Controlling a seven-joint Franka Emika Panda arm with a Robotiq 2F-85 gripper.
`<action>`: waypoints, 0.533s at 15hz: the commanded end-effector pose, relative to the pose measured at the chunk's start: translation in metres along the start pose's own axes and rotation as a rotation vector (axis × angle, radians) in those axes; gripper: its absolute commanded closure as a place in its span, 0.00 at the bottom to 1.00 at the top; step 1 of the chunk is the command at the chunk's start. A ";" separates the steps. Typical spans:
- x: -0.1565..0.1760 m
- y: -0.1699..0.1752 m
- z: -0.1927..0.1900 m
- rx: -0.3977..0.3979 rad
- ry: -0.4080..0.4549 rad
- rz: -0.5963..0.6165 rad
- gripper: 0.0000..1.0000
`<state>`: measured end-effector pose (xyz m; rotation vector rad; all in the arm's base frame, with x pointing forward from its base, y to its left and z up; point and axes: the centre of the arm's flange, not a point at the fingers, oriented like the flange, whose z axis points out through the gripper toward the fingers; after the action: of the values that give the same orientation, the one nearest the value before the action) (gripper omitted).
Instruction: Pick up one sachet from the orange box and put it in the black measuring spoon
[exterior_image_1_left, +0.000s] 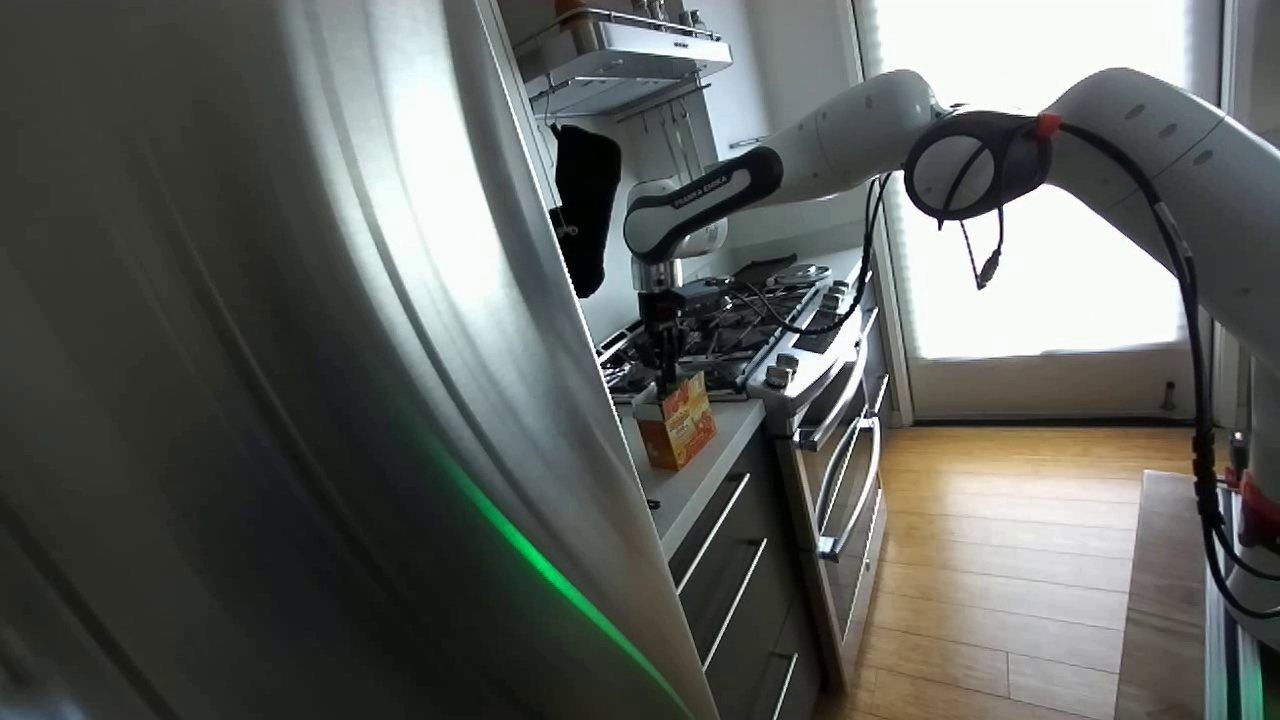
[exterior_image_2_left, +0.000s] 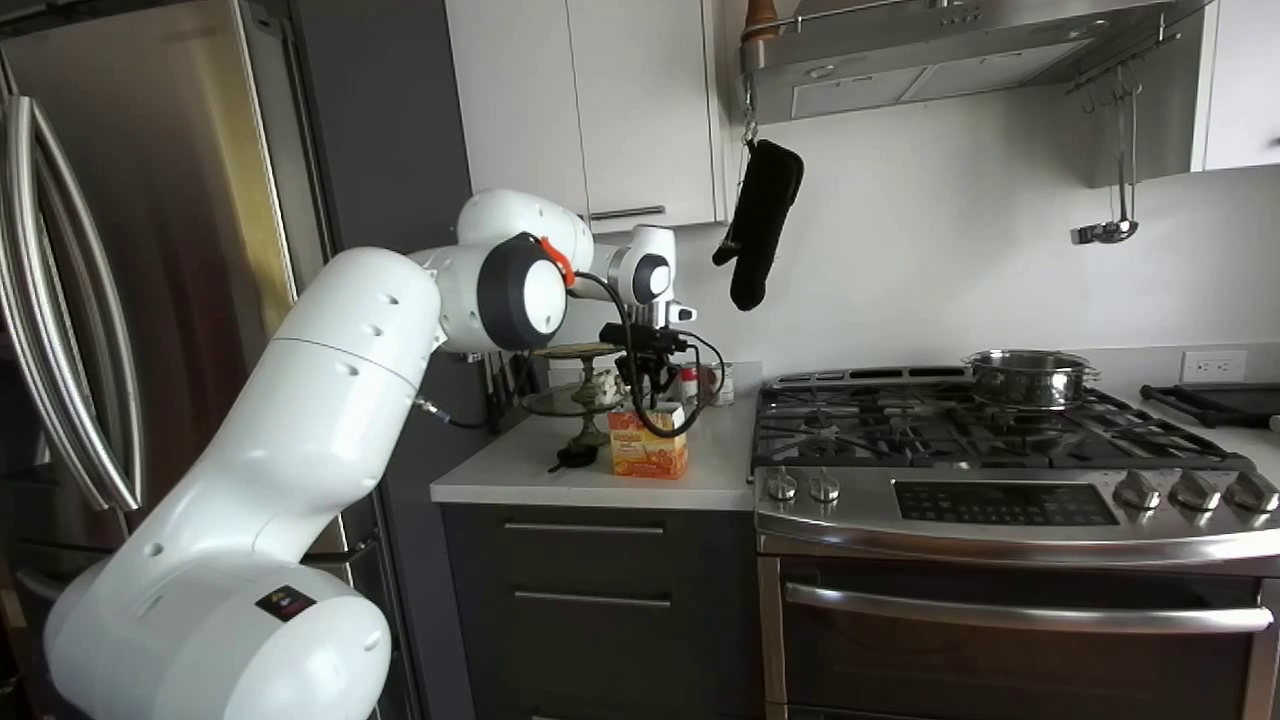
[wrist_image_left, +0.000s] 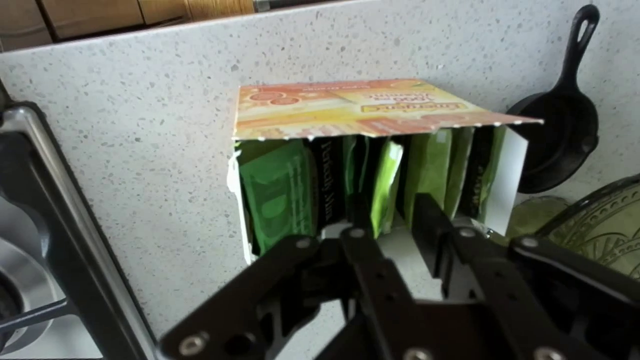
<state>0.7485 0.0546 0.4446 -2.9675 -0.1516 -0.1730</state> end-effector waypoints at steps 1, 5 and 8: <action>0.014 0.004 0.003 -0.010 -0.037 0.020 0.79; 0.016 0.007 0.006 -0.010 -0.047 0.027 0.95; 0.018 0.009 0.003 -0.014 -0.041 0.033 1.00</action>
<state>0.7552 0.0520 0.4392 -2.9719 -0.1333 -0.1383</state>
